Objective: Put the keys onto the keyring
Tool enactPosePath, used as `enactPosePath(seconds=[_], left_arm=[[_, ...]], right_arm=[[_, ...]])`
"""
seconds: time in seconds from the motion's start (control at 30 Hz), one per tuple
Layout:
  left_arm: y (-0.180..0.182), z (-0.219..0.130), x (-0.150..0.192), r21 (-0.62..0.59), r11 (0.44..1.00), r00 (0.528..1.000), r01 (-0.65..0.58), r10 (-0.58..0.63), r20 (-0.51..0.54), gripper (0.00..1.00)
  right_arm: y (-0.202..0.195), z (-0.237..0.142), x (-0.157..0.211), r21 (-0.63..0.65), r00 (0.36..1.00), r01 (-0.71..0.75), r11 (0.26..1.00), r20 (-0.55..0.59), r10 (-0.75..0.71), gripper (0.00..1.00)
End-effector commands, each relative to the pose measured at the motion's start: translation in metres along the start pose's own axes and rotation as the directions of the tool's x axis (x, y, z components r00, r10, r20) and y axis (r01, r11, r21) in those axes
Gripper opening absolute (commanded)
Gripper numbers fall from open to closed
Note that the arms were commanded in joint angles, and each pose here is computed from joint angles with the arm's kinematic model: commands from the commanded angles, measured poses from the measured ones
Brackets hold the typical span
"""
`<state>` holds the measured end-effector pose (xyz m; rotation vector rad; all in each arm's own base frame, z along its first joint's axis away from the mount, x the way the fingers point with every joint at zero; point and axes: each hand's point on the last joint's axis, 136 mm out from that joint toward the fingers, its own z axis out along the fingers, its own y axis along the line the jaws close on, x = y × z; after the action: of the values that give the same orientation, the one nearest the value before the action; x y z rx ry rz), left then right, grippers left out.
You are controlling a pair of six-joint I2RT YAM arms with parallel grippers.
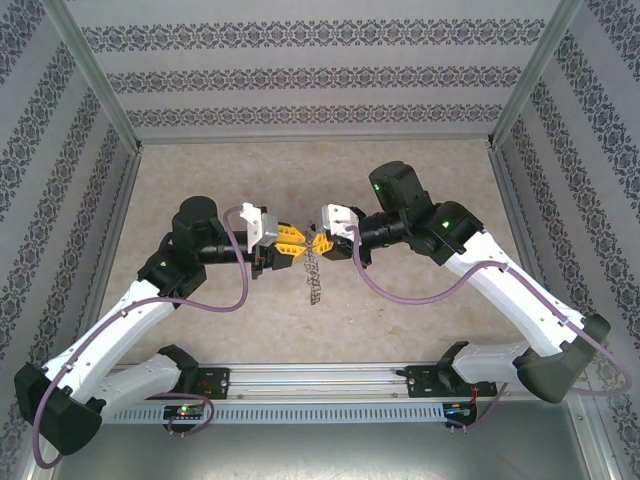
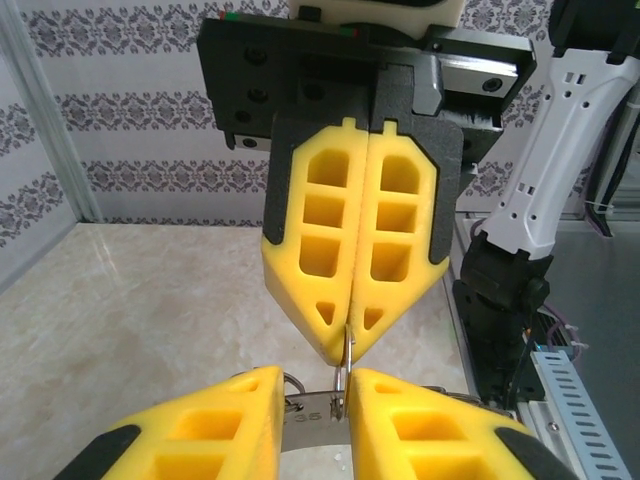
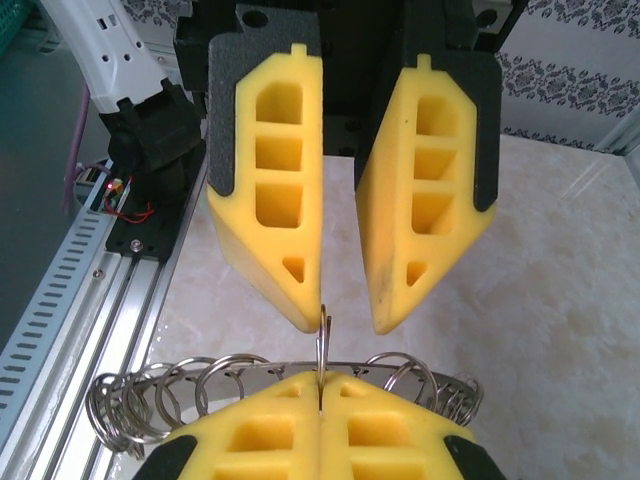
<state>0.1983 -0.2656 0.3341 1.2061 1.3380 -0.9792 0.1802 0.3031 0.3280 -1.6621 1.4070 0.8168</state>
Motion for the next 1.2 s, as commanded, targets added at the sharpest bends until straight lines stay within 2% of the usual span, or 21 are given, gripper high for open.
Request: enactPosePath(seconds=[0.0,0.13,0.37,0.6,0.73,1.0,1.03,1.17], left_arm=[[-0.005,0.002,-0.015,0.043,0.999,0.999,-0.032,0.03,0.036,0.24],[-0.004,0.005,-0.012,0.042,0.999,0.999,-0.025,0.024,0.029,0.23],[-0.002,0.007,-0.011,0.043,0.999,0.999,-0.025,0.024,0.033,0.15],[-0.004,0.009,-0.009,0.051,0.998,0.999,-0.021,0.02,0.033,0.14],[-0.005,0.009,-0.008,0.052,0.998,0.999,-0.019,0.018,0.026,0.0],[-0.003,0.008,-0.003,0.026,0.999,1.0,-0.026,0.026,0.009,0.0],[-0.002,0.007,-0.003,0.022,0.999,1.0,-0.028,0.027,0.008,0.0],[0.001,0.005,0.004,-0.01,1.0,1.0,-0.014,0.013,-0.027,0.0]], right_arm=[[0.002,-0.006,-0.019,-0.01,0.998,0.021,1.0,0.059,-0.02,0.0],[0.001,-0.005,-0.019,-0.011,0.998,0.025,1.0,0.062,-0.024,0.0],[0.001,-0.003,-0.016,-0.018,0.998,0.019,1.0,0.055,-0.018,0.0],[-0.001,0.0,-0.014,-0.021,0.999,0.016,1.0,0.05,-0.015,0.0],[-0.002,0.002,-0.013,-0.022,0.999,0.018,1.0,0.049,-0.017,0.0],[-0.007,0.0,-0.011,-0.001,0.998,0.009,1.0,0.058,-0.009,0.0],[-0.009,0.0,-0.009,0.008,0.999,0.005,1.0,0.053,-0.005,0.05],[-0.015,-0.002,-0.004,0.047,0.998,-0.03,0.998,0.063,0.027,0.36]])
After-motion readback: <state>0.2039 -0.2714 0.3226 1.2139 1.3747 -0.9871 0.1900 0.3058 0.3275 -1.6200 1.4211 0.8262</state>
